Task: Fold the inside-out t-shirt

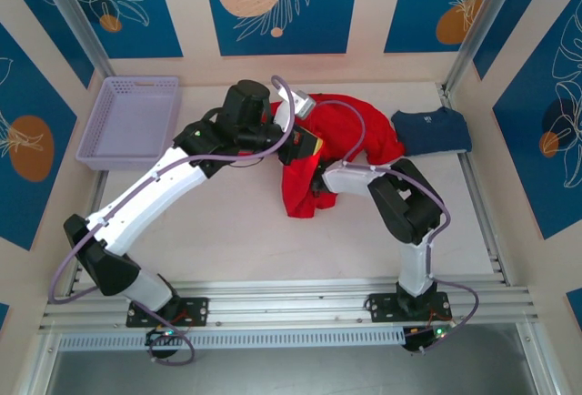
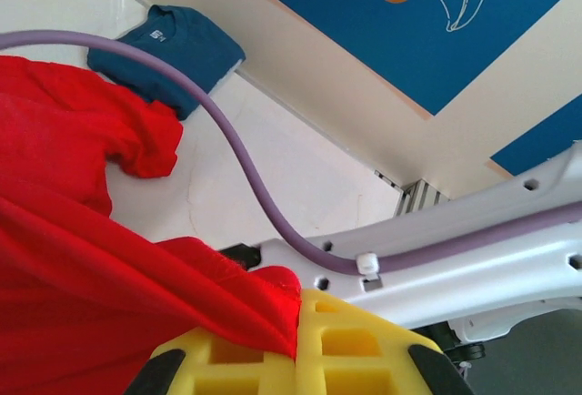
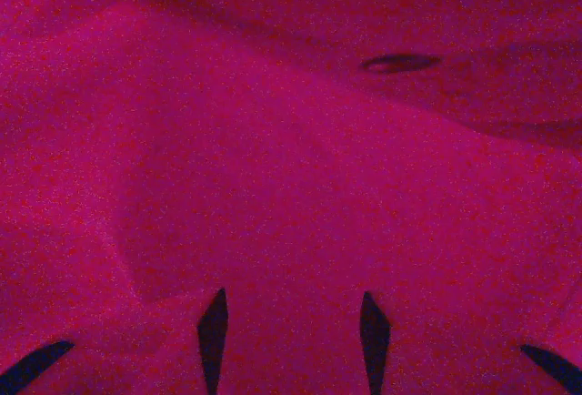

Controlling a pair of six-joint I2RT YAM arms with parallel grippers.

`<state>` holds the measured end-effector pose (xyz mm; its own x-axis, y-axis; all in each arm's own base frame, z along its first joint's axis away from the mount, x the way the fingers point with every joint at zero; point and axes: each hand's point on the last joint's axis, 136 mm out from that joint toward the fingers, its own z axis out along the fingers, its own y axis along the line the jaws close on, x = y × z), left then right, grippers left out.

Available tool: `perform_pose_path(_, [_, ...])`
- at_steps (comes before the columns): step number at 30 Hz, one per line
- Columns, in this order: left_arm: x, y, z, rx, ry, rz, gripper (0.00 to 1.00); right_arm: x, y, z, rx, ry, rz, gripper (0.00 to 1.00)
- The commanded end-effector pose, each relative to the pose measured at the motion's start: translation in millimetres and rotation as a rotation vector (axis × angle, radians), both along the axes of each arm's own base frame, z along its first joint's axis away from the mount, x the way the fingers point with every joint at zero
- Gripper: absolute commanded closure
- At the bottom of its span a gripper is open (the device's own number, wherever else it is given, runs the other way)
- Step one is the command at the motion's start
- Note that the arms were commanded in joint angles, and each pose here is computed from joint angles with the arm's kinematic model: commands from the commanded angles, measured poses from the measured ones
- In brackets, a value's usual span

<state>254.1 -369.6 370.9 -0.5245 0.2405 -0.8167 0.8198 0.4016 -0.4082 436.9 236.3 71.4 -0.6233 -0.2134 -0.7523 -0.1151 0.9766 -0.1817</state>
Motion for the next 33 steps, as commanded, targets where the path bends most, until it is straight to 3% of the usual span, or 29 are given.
perform_pose_path(1, [-29.9, 5.8, 36.7, -0.075, -0.047, -0.074, 1.0, 1.0, -16.9, -11.0, -0.029, 0.071, -0.064, 0.53])
perform_pose_path(8, [0.0, 41.0, 17.2, 0.081, -0.137, 0.157, 1.0, -6.7, -12.4, 12.6, -0.019, -0.018, 0.095, 0.48])
perform_pose_path(12, [8.7, 50.5, 10.9, 0.129, -0.164, 0.213, 1.0, -15.3, -16.1, 22.9, -0.014, -0.077, 0.179, 0.47])
perform_pose_path(22, [9.5, 47.1, -3.4, 0.16, -0.137, 0.197, 1.0, -16.6, 6.3, 57.0, 0.011, -0.282, 0.31, 0.44])
perform_pose_path(29, [-18.3, 23.5, 16.0, 0.022, -0.074, 0.025, 1.0, 15.1, 1.5, 49.8, -0.091, -0.296, 0.19, 0.42])
perform_pose_path(33, [-28.4, 21.7, 31.7, -0.035, -0.072, -0.016, 1.0, 27.0, -10.1, 32.5, -0.084, -0.219, 0.116, 0.4])
